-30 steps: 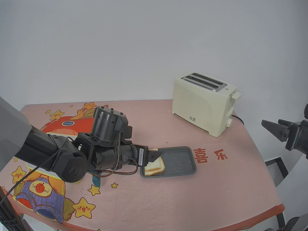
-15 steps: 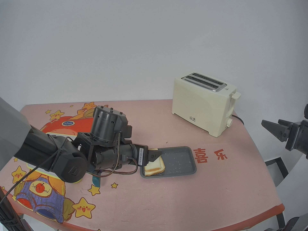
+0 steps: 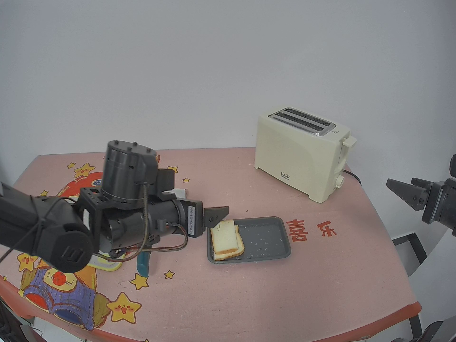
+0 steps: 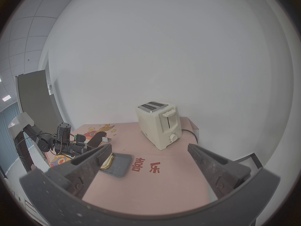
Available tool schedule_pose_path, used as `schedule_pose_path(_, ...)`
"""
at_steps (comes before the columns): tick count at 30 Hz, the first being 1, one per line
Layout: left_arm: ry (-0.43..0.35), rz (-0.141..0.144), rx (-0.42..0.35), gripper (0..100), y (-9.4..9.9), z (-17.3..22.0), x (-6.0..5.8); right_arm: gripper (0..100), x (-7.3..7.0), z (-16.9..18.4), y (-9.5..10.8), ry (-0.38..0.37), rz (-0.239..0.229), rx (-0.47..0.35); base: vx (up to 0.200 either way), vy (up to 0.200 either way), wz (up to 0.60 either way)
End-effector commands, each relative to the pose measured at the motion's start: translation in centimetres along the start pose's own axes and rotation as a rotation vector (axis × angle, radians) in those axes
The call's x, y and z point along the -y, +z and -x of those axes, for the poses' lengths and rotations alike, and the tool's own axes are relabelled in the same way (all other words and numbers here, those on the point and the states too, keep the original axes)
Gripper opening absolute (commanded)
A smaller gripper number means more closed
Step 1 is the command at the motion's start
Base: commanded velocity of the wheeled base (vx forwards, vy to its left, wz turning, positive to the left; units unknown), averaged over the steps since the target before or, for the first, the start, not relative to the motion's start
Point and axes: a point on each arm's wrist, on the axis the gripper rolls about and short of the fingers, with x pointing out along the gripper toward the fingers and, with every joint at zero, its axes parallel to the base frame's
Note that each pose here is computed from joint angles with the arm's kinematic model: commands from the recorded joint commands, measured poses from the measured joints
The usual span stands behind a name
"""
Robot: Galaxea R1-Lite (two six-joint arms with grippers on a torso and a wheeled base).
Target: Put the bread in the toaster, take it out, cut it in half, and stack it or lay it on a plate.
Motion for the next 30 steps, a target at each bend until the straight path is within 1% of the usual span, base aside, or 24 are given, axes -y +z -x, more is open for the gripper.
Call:
schedule_pose_path(1,-0.025,0.003,0.126,100,1.5,5.2,0.2,100,0.0,-0.1,-0.1,-0.001,0.001,-0.006,0.000,0.000,0.00)
schedule_pose_path(5,-0.036,0.007,0.177,100,1.9,7.6,0.1,100,0.0,-0.1,-0.1,-0.001,0.001,-0.006,0.000,0.200,0.00)
schedule_pose_path(9,-0.043,0.007,0.188,100,1.5,8.8,-0.1,100,0.0,-0.1,-0.1,-0.001,0.000,-0.006,0.000,0.200,0.00)
schedule_pose_path(18,-0.040,0.006,0.179,100,0.7,9.3,-0.3,100,0.1,-0.3,-0.4,-0.003,0.002,-0.016,0.000,0.200,0.00)
schedule_pose_path(25,-0.038,0.006,0.177,100,0.7,9.4,-0.3,100,0.1,-0.4,-0.4,-0.004,0.002,-0.017,0.000,0.200,0.00)
schedule_pose_path(27,-0.040,0.007,0.192,100,0.8,10.0,-0.3,100,0.1,-0.4,-0.4,-0.004,0.002,-0.017,0.000,0.200,0.00)
schedule_pose_path(30,-0.041,0.005,0.193,100,0.6,10.2,-0.4,100,0.1,-0.4,-0.4,-0.003,0.002,-0.016,0.000,0.200,0.00)
